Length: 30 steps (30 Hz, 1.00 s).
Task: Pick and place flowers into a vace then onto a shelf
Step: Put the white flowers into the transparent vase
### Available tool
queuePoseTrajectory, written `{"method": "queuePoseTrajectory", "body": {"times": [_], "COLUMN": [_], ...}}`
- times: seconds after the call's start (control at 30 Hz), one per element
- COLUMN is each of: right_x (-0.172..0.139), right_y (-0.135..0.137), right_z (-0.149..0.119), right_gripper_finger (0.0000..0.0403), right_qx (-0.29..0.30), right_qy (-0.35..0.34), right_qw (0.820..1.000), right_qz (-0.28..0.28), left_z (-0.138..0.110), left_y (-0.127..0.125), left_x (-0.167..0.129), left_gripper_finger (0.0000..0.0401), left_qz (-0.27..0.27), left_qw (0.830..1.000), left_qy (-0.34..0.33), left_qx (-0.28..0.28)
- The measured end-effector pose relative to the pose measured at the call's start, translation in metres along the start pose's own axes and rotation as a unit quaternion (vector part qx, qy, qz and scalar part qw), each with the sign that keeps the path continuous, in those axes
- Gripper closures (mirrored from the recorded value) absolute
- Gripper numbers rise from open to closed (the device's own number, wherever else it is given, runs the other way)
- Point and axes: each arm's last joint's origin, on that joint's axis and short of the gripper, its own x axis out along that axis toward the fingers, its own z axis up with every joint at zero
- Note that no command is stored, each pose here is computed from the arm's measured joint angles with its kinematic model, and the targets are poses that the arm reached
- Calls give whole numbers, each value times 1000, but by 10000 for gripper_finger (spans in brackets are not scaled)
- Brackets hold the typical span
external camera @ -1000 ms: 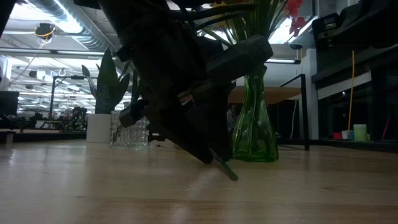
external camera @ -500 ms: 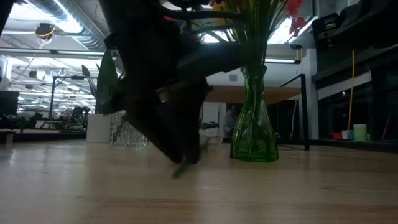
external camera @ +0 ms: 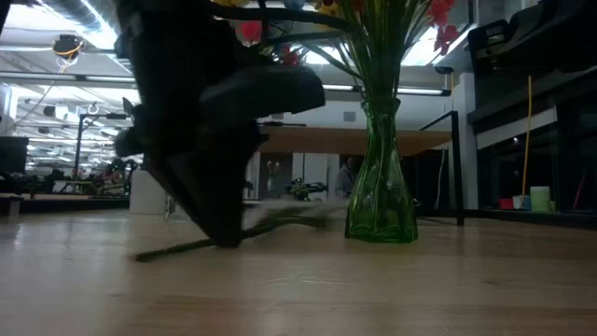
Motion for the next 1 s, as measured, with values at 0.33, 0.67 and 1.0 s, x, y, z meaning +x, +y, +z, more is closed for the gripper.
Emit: {"method": "queuePoseTrajectory", "body": {"times": [0.33, 0.67, 1.0], "right_x": [0, 0, 0], "right_y": [0, 0, 0], "right_z": [0, 1, 1], "right_gripper_finger": [393, 393, 393], "right_qx": [0, 13, 13], "right_qy": [0, -3, -5], "right_qw": [1000, 1000, 1000], "right_qz": [0, 0, -1], "left_z": [-38, -80, -113], "left_y": [2, 4, 8], "left_x": [-16, -47, -66], "left_gripper_finger": [390, 383, 326], "left_qz": [26, 21, 29], "left_qw": [998, 979, 973], "left_qy": [32, 144, 175], "left_qx": [-40, -142, -145]}}
